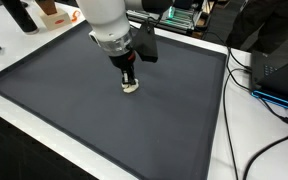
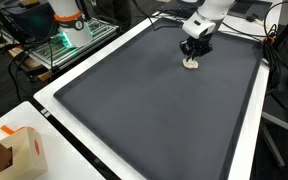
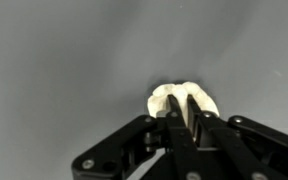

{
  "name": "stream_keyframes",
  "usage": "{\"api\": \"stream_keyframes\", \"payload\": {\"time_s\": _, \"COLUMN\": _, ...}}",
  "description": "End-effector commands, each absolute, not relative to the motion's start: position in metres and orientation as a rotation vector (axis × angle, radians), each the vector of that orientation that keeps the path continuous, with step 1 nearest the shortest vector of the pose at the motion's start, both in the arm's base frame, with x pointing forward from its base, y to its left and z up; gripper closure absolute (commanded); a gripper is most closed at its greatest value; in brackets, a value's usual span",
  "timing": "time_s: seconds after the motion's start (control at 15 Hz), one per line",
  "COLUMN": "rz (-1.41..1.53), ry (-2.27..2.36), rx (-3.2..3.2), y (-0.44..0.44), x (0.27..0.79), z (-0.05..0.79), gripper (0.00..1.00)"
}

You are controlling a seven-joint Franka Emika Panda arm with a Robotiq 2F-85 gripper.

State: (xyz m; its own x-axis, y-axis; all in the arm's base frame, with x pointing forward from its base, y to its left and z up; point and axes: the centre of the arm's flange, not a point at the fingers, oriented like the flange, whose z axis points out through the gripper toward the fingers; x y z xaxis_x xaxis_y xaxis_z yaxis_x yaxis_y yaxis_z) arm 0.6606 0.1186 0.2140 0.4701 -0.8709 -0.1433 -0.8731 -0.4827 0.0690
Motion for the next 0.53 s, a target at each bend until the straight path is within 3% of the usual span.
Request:
{"api": "stream_keyframes", "payload": {"time_s": 0.0, "rz": 0.270, "ry": 1.621, "rx": -2.664, "y": 0.1186, "x": 0.6551, "z": 0.2050, "gripper": 0.97}}
{"api": "stream_keyframes", "payload": {"time_s": 0.47, "rz": 0.257, "ry": 1.614, "rx": -2.692, "y": 0.1194, "x": 0.6544, "z": 0.2088, "gripper": 0.97}}
